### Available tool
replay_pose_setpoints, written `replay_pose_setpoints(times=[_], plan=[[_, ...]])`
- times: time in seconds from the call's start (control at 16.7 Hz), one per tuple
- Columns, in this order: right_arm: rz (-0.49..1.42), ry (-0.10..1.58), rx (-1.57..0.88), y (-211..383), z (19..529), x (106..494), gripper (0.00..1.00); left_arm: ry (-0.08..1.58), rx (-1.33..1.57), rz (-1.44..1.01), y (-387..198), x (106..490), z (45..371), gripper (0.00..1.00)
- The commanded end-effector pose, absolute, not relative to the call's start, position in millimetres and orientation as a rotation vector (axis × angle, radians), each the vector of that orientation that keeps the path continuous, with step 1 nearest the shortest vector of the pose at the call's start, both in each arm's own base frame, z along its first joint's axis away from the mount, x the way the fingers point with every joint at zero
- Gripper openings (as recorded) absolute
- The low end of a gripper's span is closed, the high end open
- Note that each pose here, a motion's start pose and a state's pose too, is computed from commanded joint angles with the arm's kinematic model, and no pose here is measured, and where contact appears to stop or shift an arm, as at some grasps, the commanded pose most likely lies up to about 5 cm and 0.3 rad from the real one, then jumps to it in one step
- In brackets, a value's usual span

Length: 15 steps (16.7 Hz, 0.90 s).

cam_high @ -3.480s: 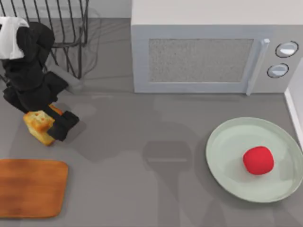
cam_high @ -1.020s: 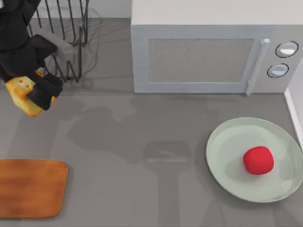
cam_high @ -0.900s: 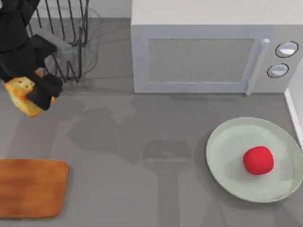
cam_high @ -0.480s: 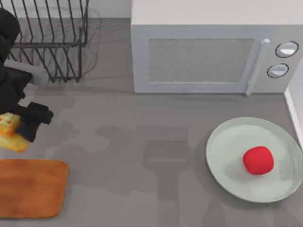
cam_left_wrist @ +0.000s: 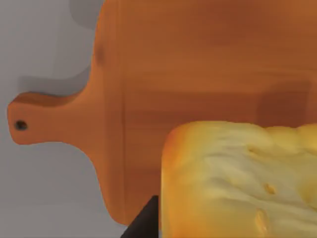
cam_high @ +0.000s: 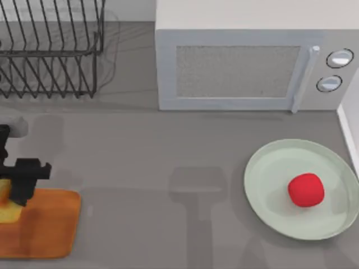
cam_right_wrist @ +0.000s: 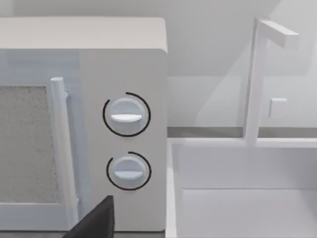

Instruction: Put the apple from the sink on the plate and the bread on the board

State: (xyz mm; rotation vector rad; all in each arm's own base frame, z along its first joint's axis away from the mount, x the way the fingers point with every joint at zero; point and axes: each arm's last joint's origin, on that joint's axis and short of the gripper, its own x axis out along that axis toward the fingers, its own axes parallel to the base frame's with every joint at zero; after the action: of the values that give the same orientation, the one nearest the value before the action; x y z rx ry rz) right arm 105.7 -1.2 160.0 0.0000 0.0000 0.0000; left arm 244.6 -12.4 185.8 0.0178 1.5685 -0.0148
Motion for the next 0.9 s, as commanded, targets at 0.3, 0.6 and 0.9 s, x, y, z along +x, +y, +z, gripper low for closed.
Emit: replay_pose_setpoints(times=[0.3,0.6,0.9], plan=[[0.0,0.0,0.0,-1,160,106,1.0,1.574,0.024,-0.021,-14,245,182,0.0],[0.0,0.0,0.0,-1,160,106,1.0,1.576,0.021,-0.017,-13,246,162,0.0],[0.0,0.0,0.0,-1,160,106,1.0,1.567,0.018,-0.015,-12,245,144,0.0]])
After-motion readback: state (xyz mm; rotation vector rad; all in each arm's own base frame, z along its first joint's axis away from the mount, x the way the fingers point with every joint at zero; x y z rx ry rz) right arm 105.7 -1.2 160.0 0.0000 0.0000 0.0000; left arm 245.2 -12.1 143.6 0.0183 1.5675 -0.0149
